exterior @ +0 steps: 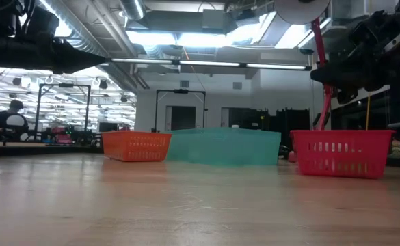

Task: Pick and place items into bin
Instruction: Return to Home Position

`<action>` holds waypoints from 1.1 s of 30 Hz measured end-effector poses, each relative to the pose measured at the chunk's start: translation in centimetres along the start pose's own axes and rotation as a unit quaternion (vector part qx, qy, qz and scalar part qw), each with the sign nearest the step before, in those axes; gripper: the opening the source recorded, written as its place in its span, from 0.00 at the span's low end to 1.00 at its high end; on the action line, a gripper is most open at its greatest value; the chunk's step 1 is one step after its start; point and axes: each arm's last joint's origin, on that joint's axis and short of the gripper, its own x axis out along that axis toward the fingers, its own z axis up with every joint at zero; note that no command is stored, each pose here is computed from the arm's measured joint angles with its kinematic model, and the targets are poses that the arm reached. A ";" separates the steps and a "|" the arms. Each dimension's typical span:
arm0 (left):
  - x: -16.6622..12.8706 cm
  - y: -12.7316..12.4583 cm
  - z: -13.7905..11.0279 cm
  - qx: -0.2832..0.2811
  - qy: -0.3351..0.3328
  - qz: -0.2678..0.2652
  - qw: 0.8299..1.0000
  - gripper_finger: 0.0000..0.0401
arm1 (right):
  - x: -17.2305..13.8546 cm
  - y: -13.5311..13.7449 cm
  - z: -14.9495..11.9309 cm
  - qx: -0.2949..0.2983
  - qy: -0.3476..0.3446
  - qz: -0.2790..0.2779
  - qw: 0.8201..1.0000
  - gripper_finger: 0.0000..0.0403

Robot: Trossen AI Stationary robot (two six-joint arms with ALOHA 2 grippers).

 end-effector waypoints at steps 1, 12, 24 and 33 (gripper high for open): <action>0.0 0.0 0.0 0.000 0.000 0.000 1.000 0.00 | 0.0 0.0 0.0 0.000 0.000 0.000 1.000 0.00; 0.0 0.0 0.0 0.000 0.000 0.000 1.000 0.00 | 0.0 0.0 -0.1 -0.014 0.002 0.000 1.000 0.00; 0.0 0.0 0.0 0.000 0.000 0.000 1.000 0.00 | -1.8 -0.1 1.2 -0.059 -0.008 0.148 0.987 0.00; 0.0 0.0 0.0 0.000 0.000 0.000 1.000 0.00 | -3.4 -0.6 1.0 -0.082 0.007 0.189 0.978 0.00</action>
